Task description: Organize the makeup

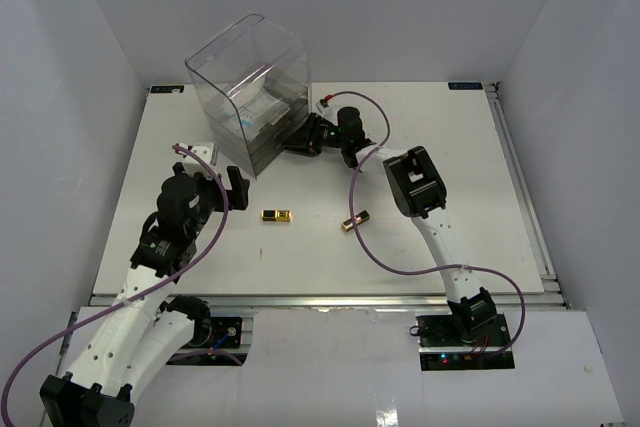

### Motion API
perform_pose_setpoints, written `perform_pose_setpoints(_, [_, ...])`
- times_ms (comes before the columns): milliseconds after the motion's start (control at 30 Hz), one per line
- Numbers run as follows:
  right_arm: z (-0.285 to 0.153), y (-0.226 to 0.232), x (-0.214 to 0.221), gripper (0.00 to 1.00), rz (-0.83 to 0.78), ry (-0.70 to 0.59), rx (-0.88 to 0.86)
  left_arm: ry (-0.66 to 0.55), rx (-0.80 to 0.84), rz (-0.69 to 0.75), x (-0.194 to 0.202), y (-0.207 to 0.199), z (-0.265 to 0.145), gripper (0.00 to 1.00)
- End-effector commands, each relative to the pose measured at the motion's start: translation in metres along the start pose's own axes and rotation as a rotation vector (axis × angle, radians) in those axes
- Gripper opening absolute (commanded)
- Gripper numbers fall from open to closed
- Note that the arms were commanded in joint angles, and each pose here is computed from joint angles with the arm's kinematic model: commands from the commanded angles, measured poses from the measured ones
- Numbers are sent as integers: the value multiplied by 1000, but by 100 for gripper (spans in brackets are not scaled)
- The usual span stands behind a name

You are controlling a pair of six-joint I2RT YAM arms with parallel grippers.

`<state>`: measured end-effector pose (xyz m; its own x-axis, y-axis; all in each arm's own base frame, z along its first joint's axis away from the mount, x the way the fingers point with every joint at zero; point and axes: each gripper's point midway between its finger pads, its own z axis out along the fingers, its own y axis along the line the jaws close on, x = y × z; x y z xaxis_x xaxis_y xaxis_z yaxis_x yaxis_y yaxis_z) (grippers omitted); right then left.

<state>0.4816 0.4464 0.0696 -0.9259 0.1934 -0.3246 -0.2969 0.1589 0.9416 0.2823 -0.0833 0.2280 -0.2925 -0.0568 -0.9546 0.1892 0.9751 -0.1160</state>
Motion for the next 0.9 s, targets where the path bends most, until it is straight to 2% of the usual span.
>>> perform_pose_setpoints(0, [-2,32,-11,43,-80,-10,-92,-38,14,-10,-10,-2,-3,98])
perform_pose_setpoints(367, [4,25,-25,43,-47,-75,-74,-27,10,-9,-8,0,0,98])
perform_pose_setpoints(667, [4,19,-26,19,-32,-92,-69,-27,-5,-12,-8,3,1,98])
perform_pose_setpoints(867, [-4,20,-27,9,-32,-94,-76,-26,-6,-11,-7,3,1,98])
